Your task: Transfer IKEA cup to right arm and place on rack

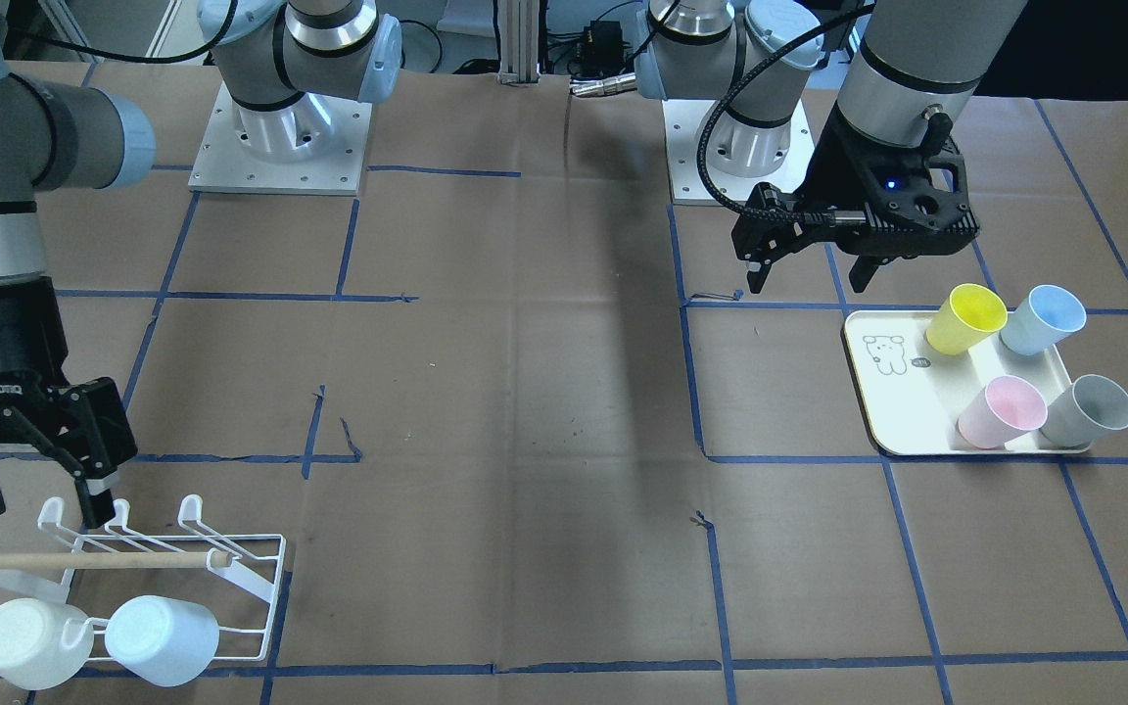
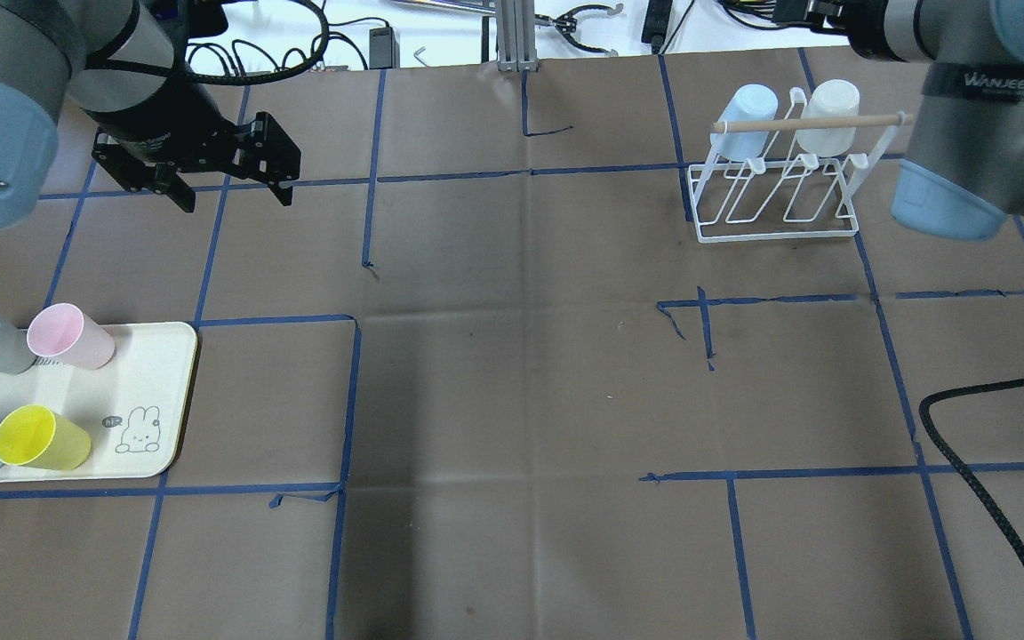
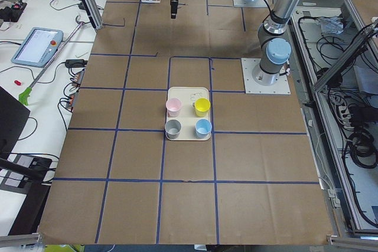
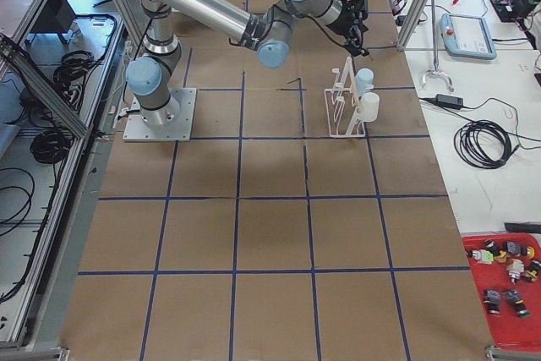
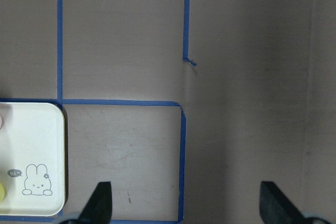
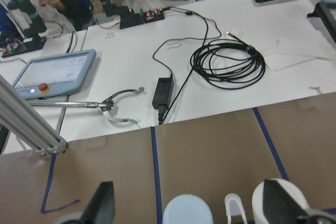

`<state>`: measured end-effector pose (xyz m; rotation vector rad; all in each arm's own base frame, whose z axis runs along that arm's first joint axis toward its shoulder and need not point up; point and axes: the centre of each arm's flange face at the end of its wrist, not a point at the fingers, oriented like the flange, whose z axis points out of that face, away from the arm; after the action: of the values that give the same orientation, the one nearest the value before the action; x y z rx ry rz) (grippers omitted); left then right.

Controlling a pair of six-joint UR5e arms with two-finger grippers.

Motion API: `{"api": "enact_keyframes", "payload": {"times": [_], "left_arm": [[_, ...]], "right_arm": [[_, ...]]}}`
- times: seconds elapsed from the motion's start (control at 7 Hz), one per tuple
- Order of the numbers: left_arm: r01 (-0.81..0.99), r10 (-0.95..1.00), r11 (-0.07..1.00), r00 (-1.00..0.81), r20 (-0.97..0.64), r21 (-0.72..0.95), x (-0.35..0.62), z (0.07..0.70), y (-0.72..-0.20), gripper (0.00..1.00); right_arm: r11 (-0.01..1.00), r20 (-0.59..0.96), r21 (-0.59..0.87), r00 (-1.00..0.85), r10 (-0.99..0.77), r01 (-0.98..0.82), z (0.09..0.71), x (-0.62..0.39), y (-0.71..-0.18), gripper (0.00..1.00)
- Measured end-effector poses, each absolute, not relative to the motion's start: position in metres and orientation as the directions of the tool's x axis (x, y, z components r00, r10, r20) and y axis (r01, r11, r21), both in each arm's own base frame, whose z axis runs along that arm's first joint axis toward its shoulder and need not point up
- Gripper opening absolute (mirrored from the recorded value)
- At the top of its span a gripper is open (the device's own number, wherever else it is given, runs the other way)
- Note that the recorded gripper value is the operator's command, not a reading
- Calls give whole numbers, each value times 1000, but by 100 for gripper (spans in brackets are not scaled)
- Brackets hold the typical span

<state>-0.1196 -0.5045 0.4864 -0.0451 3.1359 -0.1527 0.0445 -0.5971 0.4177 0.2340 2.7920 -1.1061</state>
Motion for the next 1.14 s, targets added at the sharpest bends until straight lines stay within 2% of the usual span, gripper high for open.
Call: {"api": "enact_keyframes", "payload": {"times": [0.29, 0.57, 0.86, 1.14], "left_arm": [[-29, -29, 995, -1000, 0, -97, -120, 486, -504, 99], [-29, -29, 995, -1000, 0, -97, -120, 486, -505, 99], [-29, -29, 995, -1000, 0, -93, -120, 484, -505, 99], [-30, -30, 995, -1000, 0, -90, -120, 483, -506, 99]], "right_arm": [[853, -156, -493, -981, 111, 175, 413, 73, -574, 100], [936, -156, -314, -981, 113, 158, 414, 97, -546, 100], [975, -142, -179, -984, 105, 130, 424, 117, -515, 100], [988, -87, -108, -991, 97, 107, 444, 126, -487, 100]]}}
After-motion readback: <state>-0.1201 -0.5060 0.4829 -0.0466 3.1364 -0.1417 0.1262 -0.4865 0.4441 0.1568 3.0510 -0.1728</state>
